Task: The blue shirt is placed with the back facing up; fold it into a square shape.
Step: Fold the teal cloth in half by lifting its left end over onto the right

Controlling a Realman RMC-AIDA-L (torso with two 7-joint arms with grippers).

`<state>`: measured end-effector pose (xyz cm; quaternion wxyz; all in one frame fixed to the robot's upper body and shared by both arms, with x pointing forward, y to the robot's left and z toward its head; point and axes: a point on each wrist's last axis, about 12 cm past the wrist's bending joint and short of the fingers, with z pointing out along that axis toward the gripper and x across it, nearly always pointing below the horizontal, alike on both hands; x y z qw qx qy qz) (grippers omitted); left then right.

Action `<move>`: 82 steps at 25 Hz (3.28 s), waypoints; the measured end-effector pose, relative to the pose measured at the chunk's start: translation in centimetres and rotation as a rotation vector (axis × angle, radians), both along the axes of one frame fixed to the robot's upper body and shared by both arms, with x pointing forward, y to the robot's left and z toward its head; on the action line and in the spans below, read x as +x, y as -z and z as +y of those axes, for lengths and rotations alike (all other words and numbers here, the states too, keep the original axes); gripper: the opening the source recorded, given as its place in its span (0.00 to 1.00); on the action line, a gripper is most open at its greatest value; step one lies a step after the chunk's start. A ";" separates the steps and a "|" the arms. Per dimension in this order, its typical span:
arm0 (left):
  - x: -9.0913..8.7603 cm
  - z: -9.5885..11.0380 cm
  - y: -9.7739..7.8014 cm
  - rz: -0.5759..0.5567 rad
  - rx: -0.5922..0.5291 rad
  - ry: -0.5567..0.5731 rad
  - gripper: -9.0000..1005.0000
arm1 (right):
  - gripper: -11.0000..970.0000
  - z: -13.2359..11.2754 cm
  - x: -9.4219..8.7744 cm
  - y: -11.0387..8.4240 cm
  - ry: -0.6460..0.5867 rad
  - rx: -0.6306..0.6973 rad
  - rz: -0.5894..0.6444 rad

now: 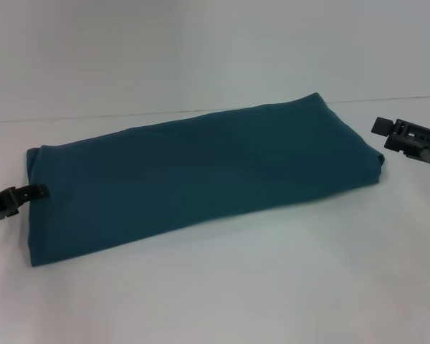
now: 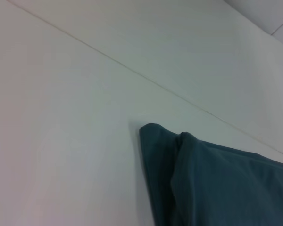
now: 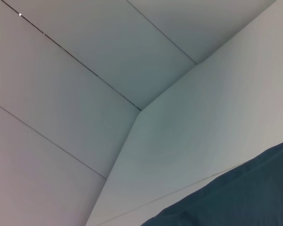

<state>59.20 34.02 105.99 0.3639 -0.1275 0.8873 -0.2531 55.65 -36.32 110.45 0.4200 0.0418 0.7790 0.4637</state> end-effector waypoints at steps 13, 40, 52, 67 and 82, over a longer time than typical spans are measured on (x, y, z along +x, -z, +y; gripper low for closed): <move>-0.1 -0.1 0.3 0.012 -0.006 0.000 0.82 | 0.88 -0.1 0.1 0.0 0.008 -0.001 -0.003; 1.5 -3.9 -1.1 0.008 -0.082 0.140 0.67 | 0.87 -0.1 0.0 0.0 0.010 -0.001 -0.002; 1.7 -4.0 -1.5 -0.005 -0.063 0.164 0.17 | 0.87 -0.1 0.1 0.1 0.014 -0.001 -0.001; 3.0 -10.3 -5.7 -0.161 0.232 0.589 0.09 | 0.87 0.1 0.2 0.0 0.017 0.008 0.000; 2.0 -2.8 -6.3 -0.098 0.092 0.333 0.09 | 0.86 0.0 0.3 -0.1 0.020 0.012 -0.001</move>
